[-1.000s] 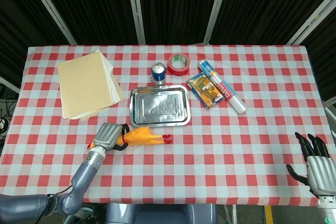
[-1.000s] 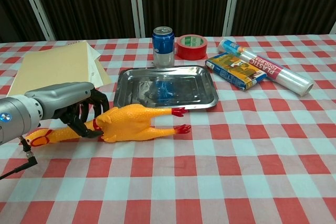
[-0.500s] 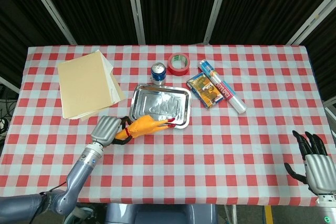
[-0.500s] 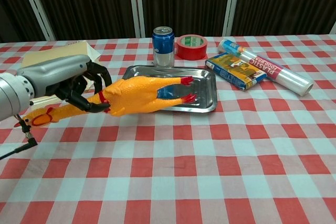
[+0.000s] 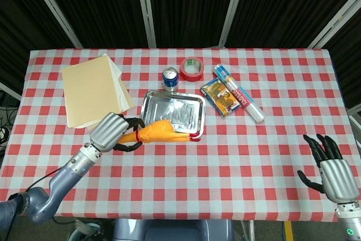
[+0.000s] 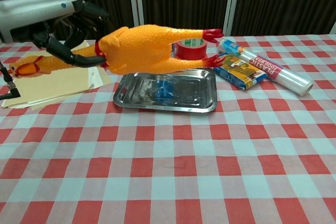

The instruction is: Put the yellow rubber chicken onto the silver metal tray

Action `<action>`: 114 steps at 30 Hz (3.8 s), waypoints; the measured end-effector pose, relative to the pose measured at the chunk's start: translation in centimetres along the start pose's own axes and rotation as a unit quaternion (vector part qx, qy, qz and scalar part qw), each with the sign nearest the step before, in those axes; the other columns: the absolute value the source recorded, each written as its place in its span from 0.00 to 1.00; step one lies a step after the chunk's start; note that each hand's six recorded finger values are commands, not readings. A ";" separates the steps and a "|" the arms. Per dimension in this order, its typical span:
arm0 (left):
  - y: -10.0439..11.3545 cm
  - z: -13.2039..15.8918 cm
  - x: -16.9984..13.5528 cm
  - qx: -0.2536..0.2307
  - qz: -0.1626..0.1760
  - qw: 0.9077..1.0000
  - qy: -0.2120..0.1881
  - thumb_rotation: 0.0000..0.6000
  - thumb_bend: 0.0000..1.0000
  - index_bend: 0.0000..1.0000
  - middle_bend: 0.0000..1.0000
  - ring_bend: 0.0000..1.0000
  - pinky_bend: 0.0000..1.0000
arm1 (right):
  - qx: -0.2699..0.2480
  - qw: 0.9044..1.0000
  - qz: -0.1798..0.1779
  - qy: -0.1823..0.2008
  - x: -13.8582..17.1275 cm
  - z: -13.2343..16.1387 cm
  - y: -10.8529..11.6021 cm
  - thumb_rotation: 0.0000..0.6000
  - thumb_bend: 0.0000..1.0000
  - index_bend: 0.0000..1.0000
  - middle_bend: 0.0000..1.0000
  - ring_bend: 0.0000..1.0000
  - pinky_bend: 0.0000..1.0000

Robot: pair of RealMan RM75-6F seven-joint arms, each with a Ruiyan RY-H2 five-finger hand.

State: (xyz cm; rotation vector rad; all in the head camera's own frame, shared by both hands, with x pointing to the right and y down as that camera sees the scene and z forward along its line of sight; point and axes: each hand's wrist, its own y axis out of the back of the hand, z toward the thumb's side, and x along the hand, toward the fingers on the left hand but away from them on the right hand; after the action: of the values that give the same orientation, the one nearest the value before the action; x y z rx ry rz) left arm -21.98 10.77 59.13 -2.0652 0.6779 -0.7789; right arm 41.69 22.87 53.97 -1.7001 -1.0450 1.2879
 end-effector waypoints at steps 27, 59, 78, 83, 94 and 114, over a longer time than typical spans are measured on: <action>3.6 7.2 6.4 0.148 -0.071 0.978 -0.132 1.00 0.83 0.71 0.74 0.72 0.65 | -0.156 0.963 0.151 0.157 -8.1 10.4 -1.2 1.00 0.28 0.04 0.18 0.10 0.09; 2.6 13.0 12.3 0.172 -0.032 0.980 -0.093 1.00 0.83 0.72 0.75 0.72 0.66 | -0.229 0.950 0.193 0.090 -12.9 13.4 -2.9 1.00 0.25 0.18 0.23 0.15 0.09; 0.1 15.2 12.4 0.170 -0.015 0.981 -0.095 1.00 0.82 0.72 0.75 0.72 0.66 | -0.249 0.945 0.199 0.069 -15.0 14.8 -2.9 1.00 0.25 0.25 0.29 0.20 0.11; 0.2 15.4 12.4 0.165 -0.014 0.981 -0.098 1.00 0.82 0.72 0.75 0.72 0.66 | -0.253 0.945 0.197 0.064 -15.3 14.6 -3.1 1.00 0.25 0.26 0.29 0.20 0.11; 0.3 15.4 12.6 0.160 -0.008 0.982 -0.100 1.00 0.82 0.72 0.75 0.72 0.66 | -0.259 0.943 0.199 0.060 -15.8 14.7 -3.6 1.00 0.25 0.40 0.39 0.30 0.12; 0.6 15.2 12.9 0.153 0.001 0.983 -0.098 1.00 0.81 0.72 0.75 0.72 0.66 | -0.282 0.943 0.173 0.042 -16.6 14.4 -3.4 1.00 0.28 0.80 0.75 0.64 0.36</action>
State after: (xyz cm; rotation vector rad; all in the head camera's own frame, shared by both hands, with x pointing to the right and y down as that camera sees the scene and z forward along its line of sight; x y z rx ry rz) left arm -2.54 9.09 55.00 -1.8287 0.4212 -0.6244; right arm 24.42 10.18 59.93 -2.4394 -1.1741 1.1717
